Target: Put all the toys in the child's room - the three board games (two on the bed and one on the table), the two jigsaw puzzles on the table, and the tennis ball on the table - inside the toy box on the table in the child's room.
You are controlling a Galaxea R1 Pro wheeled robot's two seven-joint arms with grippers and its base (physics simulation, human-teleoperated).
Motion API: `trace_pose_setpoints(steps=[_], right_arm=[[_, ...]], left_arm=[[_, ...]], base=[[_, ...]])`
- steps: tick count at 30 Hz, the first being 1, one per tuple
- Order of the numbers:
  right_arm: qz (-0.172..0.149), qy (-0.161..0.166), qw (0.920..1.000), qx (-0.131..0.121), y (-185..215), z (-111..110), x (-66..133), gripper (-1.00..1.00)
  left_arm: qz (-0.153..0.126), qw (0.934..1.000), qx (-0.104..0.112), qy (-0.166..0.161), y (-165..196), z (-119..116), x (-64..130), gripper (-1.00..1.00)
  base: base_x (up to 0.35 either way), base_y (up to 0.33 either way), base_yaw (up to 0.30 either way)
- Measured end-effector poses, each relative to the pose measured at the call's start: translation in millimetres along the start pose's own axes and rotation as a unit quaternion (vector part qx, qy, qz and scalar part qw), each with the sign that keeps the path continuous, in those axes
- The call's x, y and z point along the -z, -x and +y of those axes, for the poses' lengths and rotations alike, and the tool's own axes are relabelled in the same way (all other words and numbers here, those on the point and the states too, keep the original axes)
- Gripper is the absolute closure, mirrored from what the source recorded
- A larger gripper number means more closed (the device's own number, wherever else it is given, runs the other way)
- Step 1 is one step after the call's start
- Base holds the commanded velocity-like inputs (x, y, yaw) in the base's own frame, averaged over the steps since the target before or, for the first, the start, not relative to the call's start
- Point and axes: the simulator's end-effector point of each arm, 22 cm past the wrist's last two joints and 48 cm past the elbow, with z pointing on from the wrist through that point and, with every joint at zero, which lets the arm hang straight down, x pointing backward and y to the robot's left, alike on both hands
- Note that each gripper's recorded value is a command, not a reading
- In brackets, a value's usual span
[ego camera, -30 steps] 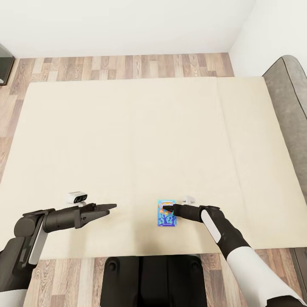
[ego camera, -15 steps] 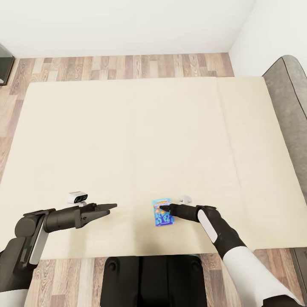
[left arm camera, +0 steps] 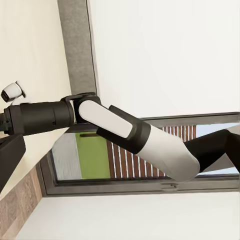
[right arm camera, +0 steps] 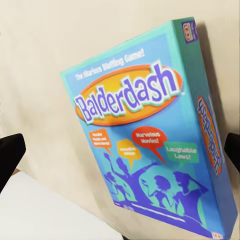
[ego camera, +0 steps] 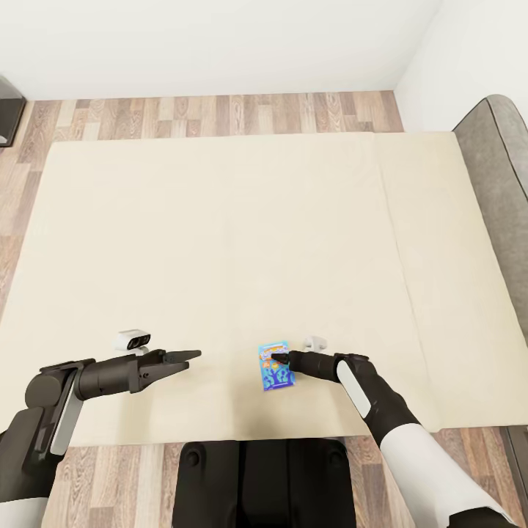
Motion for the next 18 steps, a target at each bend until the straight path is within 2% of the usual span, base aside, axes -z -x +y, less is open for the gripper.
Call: trace_pose_setpoints(steps=[6,18], right_arm=[[0.000,0.000,1.0000,0.000,0.0,0.1,0.0,-1.00],[0.000,0.000,1.0000,0.000,0.0,0.1,0.0,-1.00]], left_arm=[[0.000,1.0000,0.000,0.000,0.1,0.0,0.1,-1.00],[0.000,1.0000,0.000,0.000,0.1,0.1,0.1,-1.00]], base=[[0.000,0.081,0.000],[0.000,0.012,0.000]])
